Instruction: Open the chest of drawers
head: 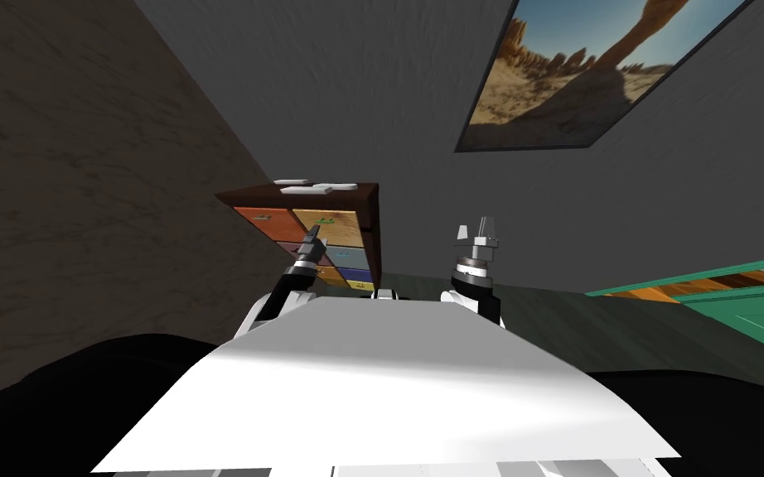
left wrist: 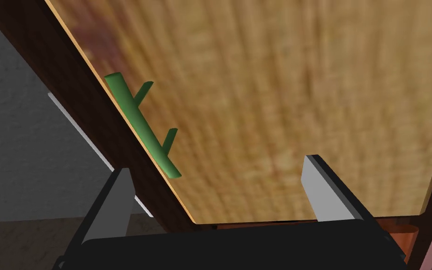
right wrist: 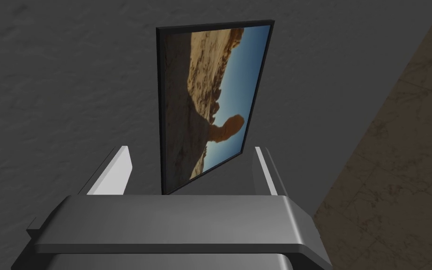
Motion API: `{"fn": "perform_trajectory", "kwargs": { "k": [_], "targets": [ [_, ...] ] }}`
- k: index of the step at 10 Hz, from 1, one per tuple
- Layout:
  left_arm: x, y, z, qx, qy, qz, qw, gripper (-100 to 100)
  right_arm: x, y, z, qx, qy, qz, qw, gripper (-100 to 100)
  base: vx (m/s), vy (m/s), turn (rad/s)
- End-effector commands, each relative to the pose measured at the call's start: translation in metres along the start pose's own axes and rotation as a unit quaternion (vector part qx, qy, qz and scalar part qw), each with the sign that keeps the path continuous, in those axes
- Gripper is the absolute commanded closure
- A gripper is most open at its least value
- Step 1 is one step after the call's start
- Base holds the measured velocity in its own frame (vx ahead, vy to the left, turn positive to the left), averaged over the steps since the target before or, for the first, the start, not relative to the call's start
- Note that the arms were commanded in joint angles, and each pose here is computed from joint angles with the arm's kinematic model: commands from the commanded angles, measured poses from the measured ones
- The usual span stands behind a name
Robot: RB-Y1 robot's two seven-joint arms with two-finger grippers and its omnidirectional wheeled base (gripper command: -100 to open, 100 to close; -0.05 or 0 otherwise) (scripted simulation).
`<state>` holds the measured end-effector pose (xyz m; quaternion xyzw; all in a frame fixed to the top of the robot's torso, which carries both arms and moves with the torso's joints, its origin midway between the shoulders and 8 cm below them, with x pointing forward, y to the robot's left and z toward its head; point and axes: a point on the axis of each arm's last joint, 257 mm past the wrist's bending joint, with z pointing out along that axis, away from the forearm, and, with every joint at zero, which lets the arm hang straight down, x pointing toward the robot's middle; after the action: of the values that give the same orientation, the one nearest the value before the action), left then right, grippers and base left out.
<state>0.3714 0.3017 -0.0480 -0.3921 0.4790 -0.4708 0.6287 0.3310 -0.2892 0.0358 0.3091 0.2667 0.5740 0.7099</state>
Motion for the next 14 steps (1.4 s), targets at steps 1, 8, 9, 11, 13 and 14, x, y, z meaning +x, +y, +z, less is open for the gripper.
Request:
{"fn": "perform_trajectory", "kwargs": {
  "k": [1,8,9,11,13,14],
  "targets": [
    [0.001,0.005,-0.002,-0.020,0.004,0.007,0.9998,-100,0.000,0.000,0.000,0.000,0.000,0.000,1.0000,0,0.020,-0.044,-0.031],
    [-0.008,-0.018,0.006,-0.014,0.000,0.019,0.9997,-100,0.000,0.000,0.000,0.000,0.000,0.000,1.0000,0,0.001,-0.027,-0.049],
    [-0.012,-0.017,0.010,-0.015,-0.004,0.020,0.9997,-100,0.000,0.000,0.000,0.000,0.000,0.000,1.0000,0,-0.048,-0.014,-0.105],
    [-0.020,-0.015,0.018,-0.018,-0.013,0.022,0.9995,-100,0.000,0.000,0.000,0.000,0.000,0.000,1.0000,0,-0.044,-0.010,-0.084],
    [-0.029,-0.014,0.027,-0.020,-0.022,0.024,0.9993,-100,0.000,0.000,0.000,0.000,0.000,0.000,1.0000,0,-0.034,-0.008,-0.085],
    [-0.034,-0.014,0.031,-0.021,-0.026,0.024,0.9991,-100,0.000,0.000,0.000,0.000,0.000,0.000,1.0000,0,-0.034,-0.009,-0.085]
  ]
}}
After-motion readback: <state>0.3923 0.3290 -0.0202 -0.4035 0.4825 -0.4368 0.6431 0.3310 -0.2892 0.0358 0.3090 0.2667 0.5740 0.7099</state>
